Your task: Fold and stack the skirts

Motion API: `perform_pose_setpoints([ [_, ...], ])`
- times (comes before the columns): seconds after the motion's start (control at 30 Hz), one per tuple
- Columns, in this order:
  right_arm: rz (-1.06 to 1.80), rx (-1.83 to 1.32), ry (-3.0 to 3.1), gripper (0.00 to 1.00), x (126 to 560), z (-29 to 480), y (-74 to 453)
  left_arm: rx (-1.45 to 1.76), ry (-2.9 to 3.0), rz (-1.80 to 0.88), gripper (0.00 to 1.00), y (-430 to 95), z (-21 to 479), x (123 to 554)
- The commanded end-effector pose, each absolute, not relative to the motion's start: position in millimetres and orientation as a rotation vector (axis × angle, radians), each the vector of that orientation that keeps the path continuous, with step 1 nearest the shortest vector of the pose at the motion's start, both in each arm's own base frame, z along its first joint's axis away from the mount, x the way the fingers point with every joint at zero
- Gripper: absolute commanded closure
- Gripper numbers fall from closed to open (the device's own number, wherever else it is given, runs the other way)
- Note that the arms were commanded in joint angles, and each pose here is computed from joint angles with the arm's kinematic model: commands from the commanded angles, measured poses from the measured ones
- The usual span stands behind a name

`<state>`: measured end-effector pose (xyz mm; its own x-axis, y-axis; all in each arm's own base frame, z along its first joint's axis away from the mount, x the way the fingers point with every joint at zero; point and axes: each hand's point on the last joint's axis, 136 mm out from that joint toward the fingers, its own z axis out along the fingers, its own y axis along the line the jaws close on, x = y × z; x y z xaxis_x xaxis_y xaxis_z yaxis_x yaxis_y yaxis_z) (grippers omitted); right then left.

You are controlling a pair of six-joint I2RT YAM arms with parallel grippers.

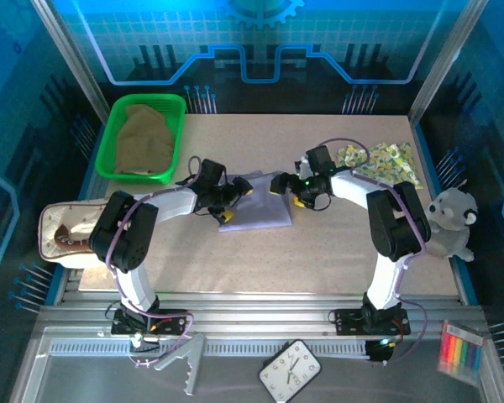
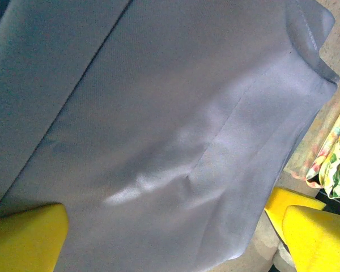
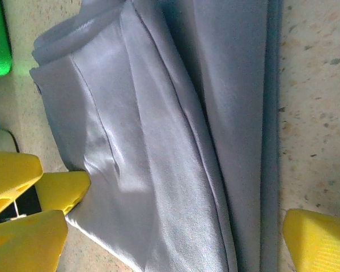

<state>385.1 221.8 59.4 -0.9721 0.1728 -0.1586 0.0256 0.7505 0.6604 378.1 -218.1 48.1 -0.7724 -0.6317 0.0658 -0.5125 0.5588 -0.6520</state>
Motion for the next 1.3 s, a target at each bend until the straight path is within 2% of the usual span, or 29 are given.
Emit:
perform_pose_setpoints([
  [0.0, 1.069, 0.144, 2.806, 0.03, 376, 48, 221, -1.071, 2.738, -0.879, 0.01, -203, 3, 349],
  [0.13, 1.091, 0.158, 2.832, 0.05, 373, 39, 222, -1.070, 2.738, -0.882, 0.01, -204, 3, 350],
  [0.53, 1.300, 0.176, 2.806, 0.19, 373, 35, 253, -1.081, 2.733, -0.901, 0.01, -202, 2, 348],
  [0.6, 1.344, 0.231, 2.785, 0.24, 376, 35, 257, -1.079, 2.730, -0.907, 0.01, -202, 3, 348],
  [0.87, 1.405, 0.338, 2.745, 0.55, 383, 24, 260, -1.091, 2.715, -0.901, 0.01, -194, 5, 345],
  [1.27, 1.360, 0.321, 2.768, 0.78, 384, 15, 253, -1.103, 2.704, -0.902, 0.01, -190, 6, 343],
])
